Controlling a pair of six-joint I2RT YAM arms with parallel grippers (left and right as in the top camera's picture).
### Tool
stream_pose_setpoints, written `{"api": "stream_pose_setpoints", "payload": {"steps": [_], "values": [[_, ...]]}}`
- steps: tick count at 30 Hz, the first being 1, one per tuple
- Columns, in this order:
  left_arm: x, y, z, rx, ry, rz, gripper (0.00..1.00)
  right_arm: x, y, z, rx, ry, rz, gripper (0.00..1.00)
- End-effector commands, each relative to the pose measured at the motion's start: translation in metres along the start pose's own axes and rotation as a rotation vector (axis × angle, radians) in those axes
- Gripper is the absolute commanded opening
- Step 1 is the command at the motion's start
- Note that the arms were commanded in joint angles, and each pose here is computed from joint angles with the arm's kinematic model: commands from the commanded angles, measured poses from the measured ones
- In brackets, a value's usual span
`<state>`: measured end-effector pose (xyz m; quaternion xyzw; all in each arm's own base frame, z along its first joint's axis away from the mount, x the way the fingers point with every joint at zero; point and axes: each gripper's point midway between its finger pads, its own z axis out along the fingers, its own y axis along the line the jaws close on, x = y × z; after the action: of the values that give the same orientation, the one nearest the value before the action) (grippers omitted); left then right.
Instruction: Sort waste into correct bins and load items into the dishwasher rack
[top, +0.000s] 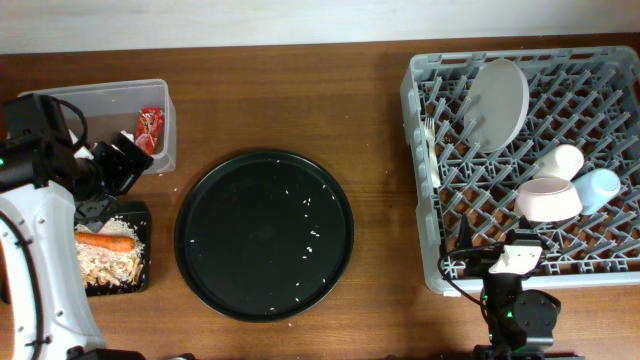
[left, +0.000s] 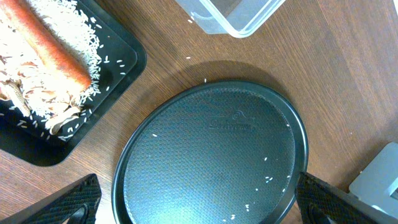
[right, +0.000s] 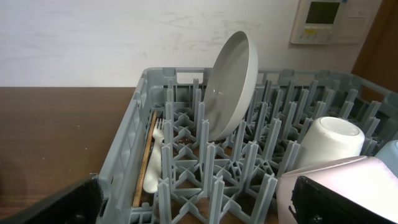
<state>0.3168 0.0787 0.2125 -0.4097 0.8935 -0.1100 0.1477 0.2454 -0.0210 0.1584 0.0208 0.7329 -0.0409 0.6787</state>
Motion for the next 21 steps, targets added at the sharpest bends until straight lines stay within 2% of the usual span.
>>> {"api": "stream_pose_setpoints", "payload": {"steps": [1, 9, 12, 15, 17, 21], "values": [[-0.001, 0.001, -0.001, 0.003, -0.003, -0.003, 0.99, 0.002, -0.001, 0.000, 0.003, 0.001, -0.006, 0.99], [0.000, 0.001, -0.001, 0.002, -0.002, -0.003, 0.99, 0.002, -0.001, 0.000, 0.003, 0.001, -0.006, 0.99], [0.011, 0.016, -0.002, -0.070, 0.038, 0.004, 0.99, 0.002, -0.001, 0.000, 0.003, 0.002, -0.006, 0.99], [0.011, 0.012, -0.006, -0.052, 0.021, 0.164, 0.99, 0.002, -0.001, 0.000, 0.003, 0.002, -0.006, 0.99], [0.012, -0.006, -0.009, -0.001, -0.050, 0.322, 0.99, 0.002, -0.001, 0.000, 0.003, 0.002, -0.006, 0.99], [0.043, -0.039, 0.004, 0.161, -0.182, 0.521, 0.99, 0.002, -0.001, 0.000, 0.003, 0.001, -0.006, 0.99]]}}
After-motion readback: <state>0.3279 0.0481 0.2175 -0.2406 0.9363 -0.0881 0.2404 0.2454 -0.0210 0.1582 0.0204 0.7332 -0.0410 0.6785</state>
